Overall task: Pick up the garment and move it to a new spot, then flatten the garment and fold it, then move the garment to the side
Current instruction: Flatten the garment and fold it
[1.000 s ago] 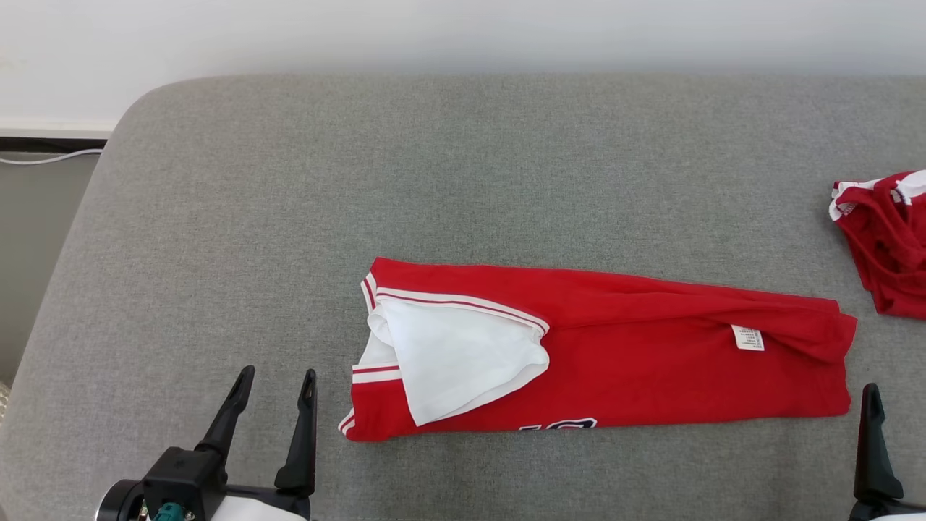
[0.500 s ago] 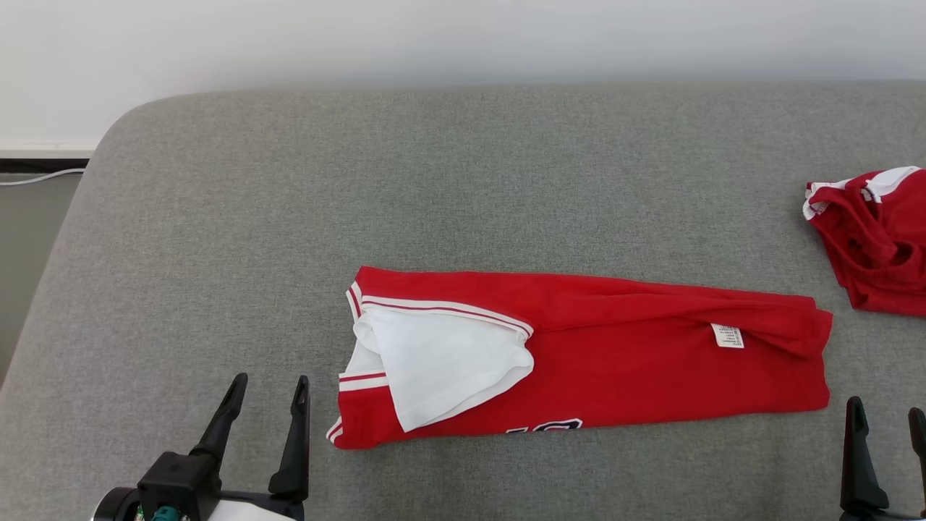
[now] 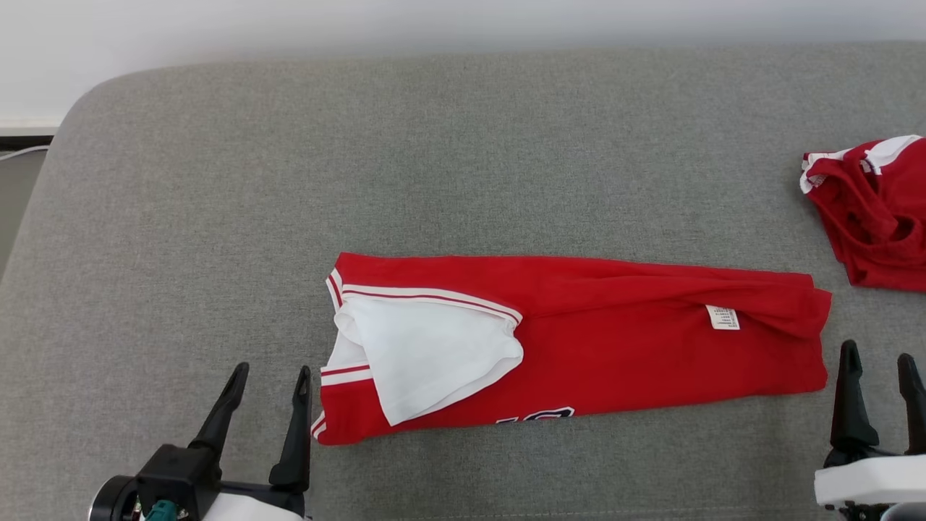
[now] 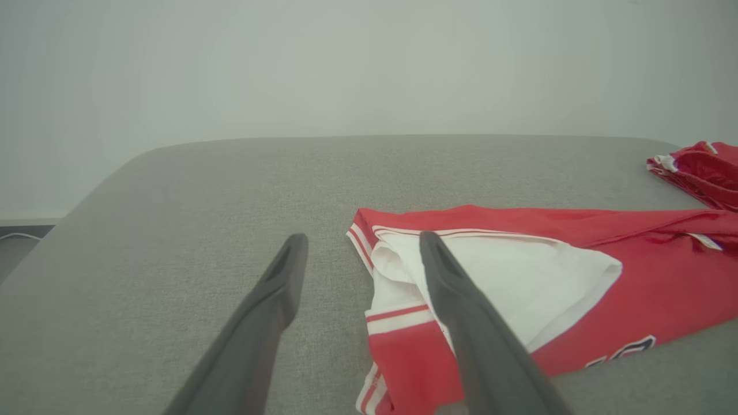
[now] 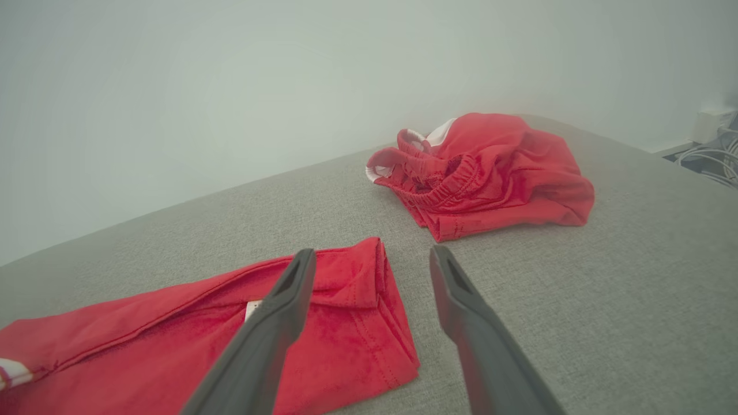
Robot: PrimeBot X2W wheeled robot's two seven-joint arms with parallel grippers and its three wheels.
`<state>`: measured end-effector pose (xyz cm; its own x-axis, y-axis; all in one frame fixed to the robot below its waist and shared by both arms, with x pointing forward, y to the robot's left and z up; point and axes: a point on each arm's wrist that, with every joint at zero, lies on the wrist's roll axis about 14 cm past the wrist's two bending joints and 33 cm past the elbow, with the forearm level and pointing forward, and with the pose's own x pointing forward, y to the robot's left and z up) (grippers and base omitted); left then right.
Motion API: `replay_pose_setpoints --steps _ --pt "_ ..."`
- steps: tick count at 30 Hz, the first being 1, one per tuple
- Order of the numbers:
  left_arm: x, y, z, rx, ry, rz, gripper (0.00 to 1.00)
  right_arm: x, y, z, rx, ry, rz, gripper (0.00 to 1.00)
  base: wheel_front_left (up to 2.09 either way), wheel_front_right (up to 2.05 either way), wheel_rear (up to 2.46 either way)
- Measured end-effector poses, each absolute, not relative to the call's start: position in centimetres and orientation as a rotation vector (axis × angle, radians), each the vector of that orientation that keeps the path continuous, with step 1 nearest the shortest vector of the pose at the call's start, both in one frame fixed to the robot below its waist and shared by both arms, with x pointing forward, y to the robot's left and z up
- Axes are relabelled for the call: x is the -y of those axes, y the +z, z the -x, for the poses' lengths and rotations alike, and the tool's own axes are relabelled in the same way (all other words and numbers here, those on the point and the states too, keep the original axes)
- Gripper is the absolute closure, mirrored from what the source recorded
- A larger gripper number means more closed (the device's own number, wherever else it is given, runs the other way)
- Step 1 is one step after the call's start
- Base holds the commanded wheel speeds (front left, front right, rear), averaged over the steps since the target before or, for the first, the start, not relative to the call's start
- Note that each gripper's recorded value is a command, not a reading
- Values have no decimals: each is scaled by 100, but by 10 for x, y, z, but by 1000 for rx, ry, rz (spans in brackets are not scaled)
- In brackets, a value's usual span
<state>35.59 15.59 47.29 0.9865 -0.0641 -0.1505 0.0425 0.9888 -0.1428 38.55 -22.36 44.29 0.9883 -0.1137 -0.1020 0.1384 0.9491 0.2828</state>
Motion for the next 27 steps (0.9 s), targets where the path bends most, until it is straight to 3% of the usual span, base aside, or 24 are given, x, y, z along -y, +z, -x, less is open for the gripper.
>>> replay_pose_setpoints --steps 19,27 --pt "-152 456 -382 -183 -71 136 0 214 369 -424 -336 -154 -542 0 0 0 0" --pt "-153 454 -389 -179 -67 141 0 208 365 -435 -380 -138 -644 0 0 0 0"
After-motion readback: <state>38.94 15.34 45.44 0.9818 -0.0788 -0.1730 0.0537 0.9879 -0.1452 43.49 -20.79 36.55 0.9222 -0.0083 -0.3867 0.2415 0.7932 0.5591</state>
